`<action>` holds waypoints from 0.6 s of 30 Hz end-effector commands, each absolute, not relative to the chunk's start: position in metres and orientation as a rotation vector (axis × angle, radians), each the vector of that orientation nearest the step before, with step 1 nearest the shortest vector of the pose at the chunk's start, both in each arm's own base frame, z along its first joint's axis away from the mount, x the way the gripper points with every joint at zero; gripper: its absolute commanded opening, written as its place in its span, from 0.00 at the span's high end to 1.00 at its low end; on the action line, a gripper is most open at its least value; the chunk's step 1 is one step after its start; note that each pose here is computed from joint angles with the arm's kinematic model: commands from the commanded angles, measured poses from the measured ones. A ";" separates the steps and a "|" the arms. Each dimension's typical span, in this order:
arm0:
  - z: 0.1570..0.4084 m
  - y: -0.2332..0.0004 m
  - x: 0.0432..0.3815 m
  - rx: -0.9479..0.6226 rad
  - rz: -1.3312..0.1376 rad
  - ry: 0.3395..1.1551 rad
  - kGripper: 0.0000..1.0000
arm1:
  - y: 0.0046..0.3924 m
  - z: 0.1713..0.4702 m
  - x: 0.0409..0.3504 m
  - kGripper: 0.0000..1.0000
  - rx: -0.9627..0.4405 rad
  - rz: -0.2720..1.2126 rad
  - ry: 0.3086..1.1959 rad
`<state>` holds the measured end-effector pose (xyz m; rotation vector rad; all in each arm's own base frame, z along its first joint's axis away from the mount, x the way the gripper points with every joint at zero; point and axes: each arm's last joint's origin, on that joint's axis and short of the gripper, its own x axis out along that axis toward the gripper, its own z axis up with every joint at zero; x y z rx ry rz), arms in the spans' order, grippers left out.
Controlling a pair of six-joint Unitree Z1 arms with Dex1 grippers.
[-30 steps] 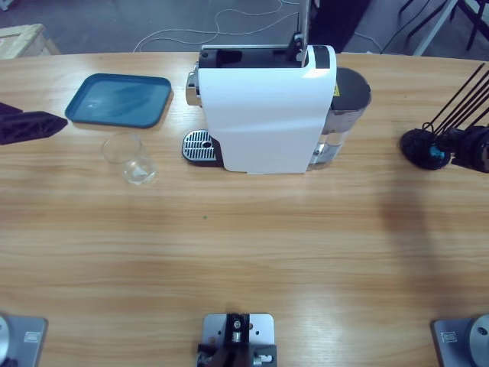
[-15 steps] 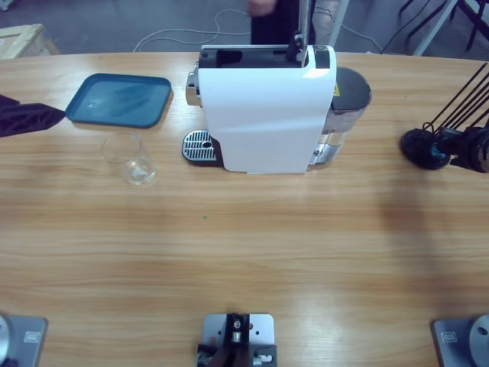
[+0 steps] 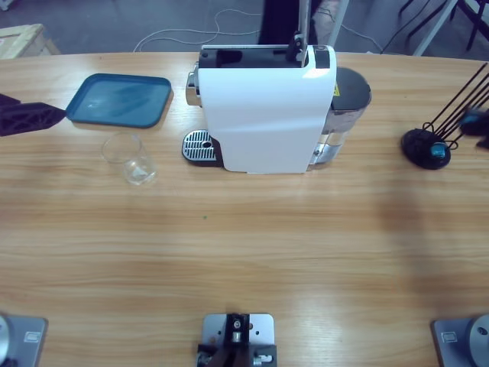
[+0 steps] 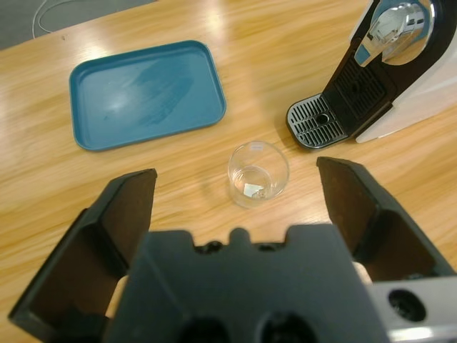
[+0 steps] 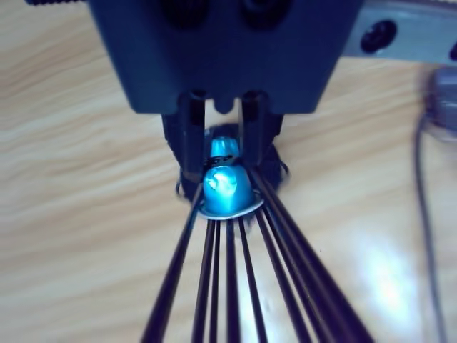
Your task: Pour coffee
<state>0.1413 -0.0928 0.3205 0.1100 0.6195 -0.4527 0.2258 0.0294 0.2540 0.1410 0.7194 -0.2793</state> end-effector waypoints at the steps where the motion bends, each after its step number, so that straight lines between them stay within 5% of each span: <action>1: 0.311 -0.088 0.137 0.122 -0.446 0.636 0.03 | 0.033 0.352 0.227 1.00 0.125 -0.247 0.572; 5: 0.311 -0.085 0.132 0.115 -0.462 0.631 0.03 | 0.039 0.412 0.224 1.00 0.048 -0.229 0.520; 9: 0.316 -0.081 0.125 0.105 -0.468 0.603 0.03 | 0.053 0.465 0.210 1.00 -0.187 -0.127 0.486; 13: 0.315 -0.081 0.124 0.104 -0.483 0.616 0.03 | 0.097 0.473 0.170 1.00 -0.416 0.242 0.467; 18: 0.314 -0.081 0.123 0.105 -0.502 0.626 0.03 | 0.143 0.455 0.133 1.00 -0.463 0.816 0.463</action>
